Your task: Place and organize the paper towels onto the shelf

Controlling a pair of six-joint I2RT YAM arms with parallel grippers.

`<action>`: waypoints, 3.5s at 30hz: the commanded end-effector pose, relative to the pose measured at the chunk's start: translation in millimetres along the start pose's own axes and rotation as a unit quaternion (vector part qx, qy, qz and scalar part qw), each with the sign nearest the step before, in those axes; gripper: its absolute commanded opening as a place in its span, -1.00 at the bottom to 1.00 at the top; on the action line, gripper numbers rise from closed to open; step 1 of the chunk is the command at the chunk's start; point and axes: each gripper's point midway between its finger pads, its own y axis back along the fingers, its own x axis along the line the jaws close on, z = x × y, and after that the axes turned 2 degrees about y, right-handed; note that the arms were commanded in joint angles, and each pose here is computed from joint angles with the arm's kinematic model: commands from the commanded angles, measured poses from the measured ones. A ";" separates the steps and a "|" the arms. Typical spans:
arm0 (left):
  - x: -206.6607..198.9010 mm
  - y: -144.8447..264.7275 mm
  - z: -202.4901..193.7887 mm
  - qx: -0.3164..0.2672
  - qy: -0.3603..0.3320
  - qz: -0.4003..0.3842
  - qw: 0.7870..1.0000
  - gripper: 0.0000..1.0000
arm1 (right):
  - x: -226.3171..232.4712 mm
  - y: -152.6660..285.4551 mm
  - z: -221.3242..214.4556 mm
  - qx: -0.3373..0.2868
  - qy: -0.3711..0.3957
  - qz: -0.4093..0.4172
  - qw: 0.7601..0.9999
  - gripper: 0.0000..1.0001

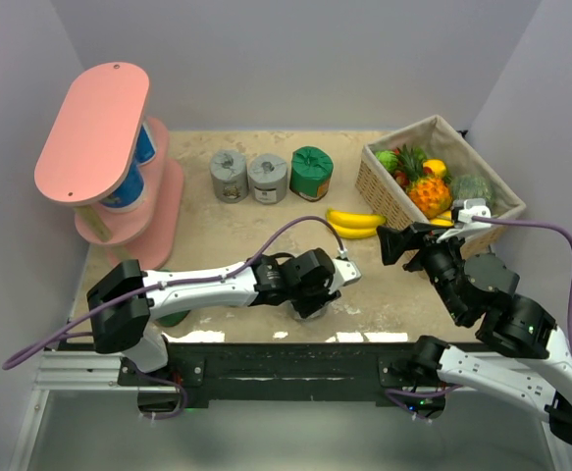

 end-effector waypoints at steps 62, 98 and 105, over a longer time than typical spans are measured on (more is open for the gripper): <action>425.3 439.1 92.9 -0.222 0.239 0.652 0.685 -0.29 | 21.1 -3.6 -0.3 0.013 0.005 0.044 0.999 0.74; 428.4 494.5 94.0 -0.247 0.227 0.712 0.617 0.21 | 23.9 -5.4 1.8 0.010 0.012 0.048 0.999 0.75; 408.4 455.3 117.2 -0.262 0.201 0.657 0.678 0.17 | 31.9 -9.4 -3.7 0.017 0.010 0.060 0.998 0.75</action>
